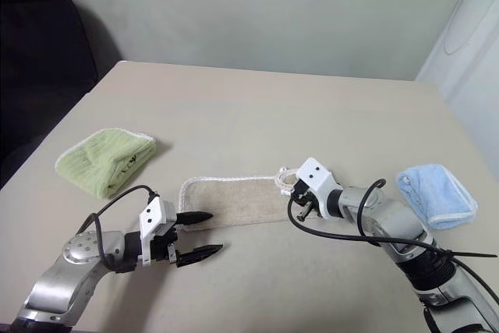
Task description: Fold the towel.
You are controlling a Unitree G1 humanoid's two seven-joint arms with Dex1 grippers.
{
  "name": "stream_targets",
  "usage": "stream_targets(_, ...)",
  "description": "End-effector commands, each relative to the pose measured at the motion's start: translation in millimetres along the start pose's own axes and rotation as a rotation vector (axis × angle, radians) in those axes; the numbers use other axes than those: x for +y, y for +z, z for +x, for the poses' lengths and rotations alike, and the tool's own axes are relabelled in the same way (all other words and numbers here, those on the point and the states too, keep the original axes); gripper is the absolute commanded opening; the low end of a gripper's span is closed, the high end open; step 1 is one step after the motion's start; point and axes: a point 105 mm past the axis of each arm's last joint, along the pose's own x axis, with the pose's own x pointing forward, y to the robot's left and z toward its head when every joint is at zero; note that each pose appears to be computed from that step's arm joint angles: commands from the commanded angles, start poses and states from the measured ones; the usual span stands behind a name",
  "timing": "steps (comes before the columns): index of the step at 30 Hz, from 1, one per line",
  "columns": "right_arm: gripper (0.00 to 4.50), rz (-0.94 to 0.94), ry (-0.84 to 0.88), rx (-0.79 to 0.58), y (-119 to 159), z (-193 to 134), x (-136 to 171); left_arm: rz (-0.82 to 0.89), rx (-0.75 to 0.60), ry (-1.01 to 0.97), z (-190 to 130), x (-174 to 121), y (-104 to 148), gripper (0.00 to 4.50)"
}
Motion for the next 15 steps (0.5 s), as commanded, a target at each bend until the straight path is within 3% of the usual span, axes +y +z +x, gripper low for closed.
stream_targets(1,1.63,0.016,0.03,-0.071,14.5,-8.2,2.1,0.043,-0.025,-0.011,-0.2,-2.7,10.4,4.5)
stream_targets(6,3.38,0.039,0.058,-0.155,27.4,-20.7,6.7,0.045,-0.023,-0.015,-0.3,-1.6,11.2,4.5)
stream_targets(15,3.38,0.173,0.011,-0.32,42.8,-68.0,-20.0,0.031,-0.039,-0.007,-1.9,-0.2,13.1,4.5)
